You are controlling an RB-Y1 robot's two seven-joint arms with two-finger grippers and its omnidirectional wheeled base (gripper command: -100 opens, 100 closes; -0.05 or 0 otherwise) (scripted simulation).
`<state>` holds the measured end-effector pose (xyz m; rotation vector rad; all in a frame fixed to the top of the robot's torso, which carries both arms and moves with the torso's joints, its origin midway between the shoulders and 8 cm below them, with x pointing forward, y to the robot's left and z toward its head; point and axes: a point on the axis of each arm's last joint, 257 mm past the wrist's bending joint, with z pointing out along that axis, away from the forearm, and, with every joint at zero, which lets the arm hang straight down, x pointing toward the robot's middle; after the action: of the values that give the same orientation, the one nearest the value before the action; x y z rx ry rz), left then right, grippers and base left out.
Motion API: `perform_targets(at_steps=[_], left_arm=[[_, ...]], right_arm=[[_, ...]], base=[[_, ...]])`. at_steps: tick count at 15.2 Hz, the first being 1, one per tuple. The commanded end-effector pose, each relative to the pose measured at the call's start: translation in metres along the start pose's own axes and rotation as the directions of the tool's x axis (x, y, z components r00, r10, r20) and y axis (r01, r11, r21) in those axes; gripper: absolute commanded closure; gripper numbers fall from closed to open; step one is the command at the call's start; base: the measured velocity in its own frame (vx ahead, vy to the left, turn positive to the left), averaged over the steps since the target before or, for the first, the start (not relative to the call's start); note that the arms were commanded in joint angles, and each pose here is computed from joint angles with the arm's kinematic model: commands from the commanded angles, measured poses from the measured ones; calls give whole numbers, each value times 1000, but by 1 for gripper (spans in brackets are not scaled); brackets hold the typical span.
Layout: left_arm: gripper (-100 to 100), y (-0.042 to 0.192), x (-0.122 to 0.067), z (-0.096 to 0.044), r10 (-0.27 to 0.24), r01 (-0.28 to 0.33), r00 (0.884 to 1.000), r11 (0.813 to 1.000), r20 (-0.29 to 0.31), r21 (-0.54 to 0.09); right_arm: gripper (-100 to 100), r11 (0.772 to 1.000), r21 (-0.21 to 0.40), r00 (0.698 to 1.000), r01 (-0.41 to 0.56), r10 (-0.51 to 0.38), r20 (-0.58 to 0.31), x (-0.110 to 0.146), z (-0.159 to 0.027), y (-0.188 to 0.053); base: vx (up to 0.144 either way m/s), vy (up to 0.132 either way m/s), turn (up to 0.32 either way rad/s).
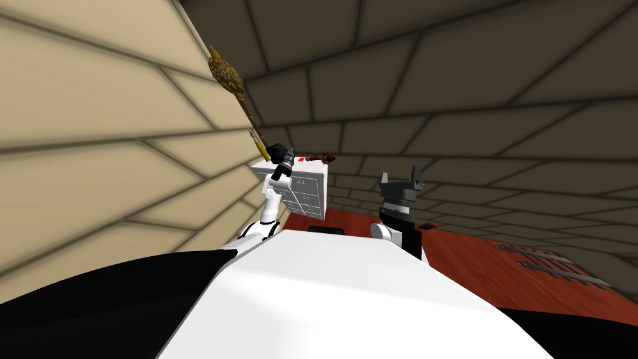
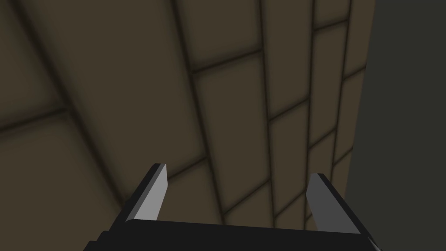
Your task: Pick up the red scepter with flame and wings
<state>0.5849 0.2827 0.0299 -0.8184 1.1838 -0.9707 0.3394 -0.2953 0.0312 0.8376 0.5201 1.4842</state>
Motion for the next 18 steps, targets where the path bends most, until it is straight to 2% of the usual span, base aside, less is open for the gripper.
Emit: perform_targets(at_steps=[1, 2, 3, 4, 6, 7, 10, 11, 14, 15, 18], left_arm=[[-100, 7, -3, 5, -1, 1, 1000, 999, 3, -41], [-100, 7, -3, 5, -1, 1, 1000, 999, 3, -41], [-100, 6, -8, 15, -5, 6, 1000, 998, 13, -65], [-100, 2, -8, 18, -7, 7, 1000, 998, 13, -68], [-100, 7, -7, 17, -7, 8, 1000, 996, 13, -91], [-100, 3, -12, 27, -13, 16, 1000, 994, 23, -109], [-100, 7, -11, 28, -15, 18, 1000, 990, 23, -140], [-100, 3, -15, 37, -23, 28, 999, 987, 32, -156], [-100, 7, -14, 37, -25, 31, 999, 981, 31, -190], [-100, 0, -17, 45, -36, 44, 999, 979, 39, -201], [-100, 6, -16, 45, -38, 46, 999, 970, 39, -239]], right_arm=[[0, 1000, 0, 1000, 0, 0, 0, 0, 0, 0], [0, 1000, 0, 1000, 0, 0, 0, 0, 0, 0], [0, 1000, 0, 1000, 0, 0, 0, 0, 0, 0], [0, 1000, 0, 1000, 0, 0, 0, 0, 0, 0], [0, 1000, 0, 1000, 0, 0, 0, 0, 0, 0], [0, 1000, 0, 1000, 0, 0, 0, 0, 0, 0], [0, 1000, 0, 1000, 0, 0, 0, 0, 0, 0], [0, 1000, 0, 1000, 0, 0, 0, 0, 0, 0], [0, 1000, 0, 1000, 0, 0, 0, 0, 0, 0], [0, 1000, 0, 1000, 0, 0, 0, 0, 0, 0], [0, 1000, 0, 1000, 0, 0, 0, 0, 0, 0]], base=[[0, 0, 0], [0, 0, 0], [1, -3, 12], [2, -4, 12], [0, 0, 0], [2, -4, 11], [1, -2, 4], [3, -3, 11], [3, -3, 4], [5, -2, 10], [7, -3, 3]])
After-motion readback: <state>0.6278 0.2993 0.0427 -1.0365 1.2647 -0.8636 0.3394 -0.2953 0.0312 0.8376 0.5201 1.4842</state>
